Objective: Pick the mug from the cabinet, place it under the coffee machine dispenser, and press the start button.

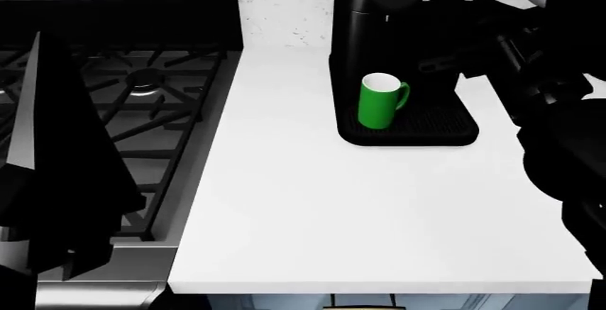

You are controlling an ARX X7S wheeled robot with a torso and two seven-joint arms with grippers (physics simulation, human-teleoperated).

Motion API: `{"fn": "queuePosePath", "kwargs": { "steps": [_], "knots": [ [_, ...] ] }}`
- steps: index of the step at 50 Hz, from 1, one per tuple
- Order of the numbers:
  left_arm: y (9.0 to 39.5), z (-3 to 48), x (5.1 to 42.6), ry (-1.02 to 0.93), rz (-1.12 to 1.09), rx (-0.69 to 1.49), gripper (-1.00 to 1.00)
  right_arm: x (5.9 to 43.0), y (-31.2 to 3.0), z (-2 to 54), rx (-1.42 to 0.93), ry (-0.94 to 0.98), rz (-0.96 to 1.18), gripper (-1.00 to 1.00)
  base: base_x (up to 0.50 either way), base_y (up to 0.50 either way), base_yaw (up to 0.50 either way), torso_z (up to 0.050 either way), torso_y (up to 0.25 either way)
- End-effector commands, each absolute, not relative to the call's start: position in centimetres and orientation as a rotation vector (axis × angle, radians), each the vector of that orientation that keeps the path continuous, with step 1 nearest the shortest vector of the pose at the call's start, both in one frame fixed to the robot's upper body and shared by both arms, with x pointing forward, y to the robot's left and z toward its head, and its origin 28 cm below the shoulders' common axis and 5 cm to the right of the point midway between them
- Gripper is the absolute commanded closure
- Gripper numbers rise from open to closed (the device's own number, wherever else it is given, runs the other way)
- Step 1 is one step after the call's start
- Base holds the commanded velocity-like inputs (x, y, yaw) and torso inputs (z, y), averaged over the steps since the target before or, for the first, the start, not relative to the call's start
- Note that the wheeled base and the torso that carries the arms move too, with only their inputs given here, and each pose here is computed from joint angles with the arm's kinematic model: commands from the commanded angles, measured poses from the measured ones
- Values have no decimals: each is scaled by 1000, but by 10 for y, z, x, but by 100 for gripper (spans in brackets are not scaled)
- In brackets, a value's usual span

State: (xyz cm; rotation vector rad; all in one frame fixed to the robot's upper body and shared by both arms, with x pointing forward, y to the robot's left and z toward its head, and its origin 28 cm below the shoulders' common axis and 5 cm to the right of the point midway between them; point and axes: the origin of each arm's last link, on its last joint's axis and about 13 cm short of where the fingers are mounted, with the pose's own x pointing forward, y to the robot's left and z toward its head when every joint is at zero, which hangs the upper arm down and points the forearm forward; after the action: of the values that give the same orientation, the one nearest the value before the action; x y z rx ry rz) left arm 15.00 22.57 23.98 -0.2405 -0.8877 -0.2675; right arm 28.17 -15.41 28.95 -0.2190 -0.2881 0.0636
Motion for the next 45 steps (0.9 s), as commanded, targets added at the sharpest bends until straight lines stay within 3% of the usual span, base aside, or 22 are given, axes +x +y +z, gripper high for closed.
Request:
{"fn": "queuePosePath", "kwargs": {
  "steps": [1, 45],
  "knots": [
    [226, 240, 150, -889, -268, -239, -100, 289, -155, 287, -222, -275, 50, 100, 0, 0, 0, 0, 0],
    [227, 240, 148, -894, -266, -231, -100, 330, -164, 285, -237, -232, -1, 100, 0, 0, 0, 0, 0]
  ]
}}
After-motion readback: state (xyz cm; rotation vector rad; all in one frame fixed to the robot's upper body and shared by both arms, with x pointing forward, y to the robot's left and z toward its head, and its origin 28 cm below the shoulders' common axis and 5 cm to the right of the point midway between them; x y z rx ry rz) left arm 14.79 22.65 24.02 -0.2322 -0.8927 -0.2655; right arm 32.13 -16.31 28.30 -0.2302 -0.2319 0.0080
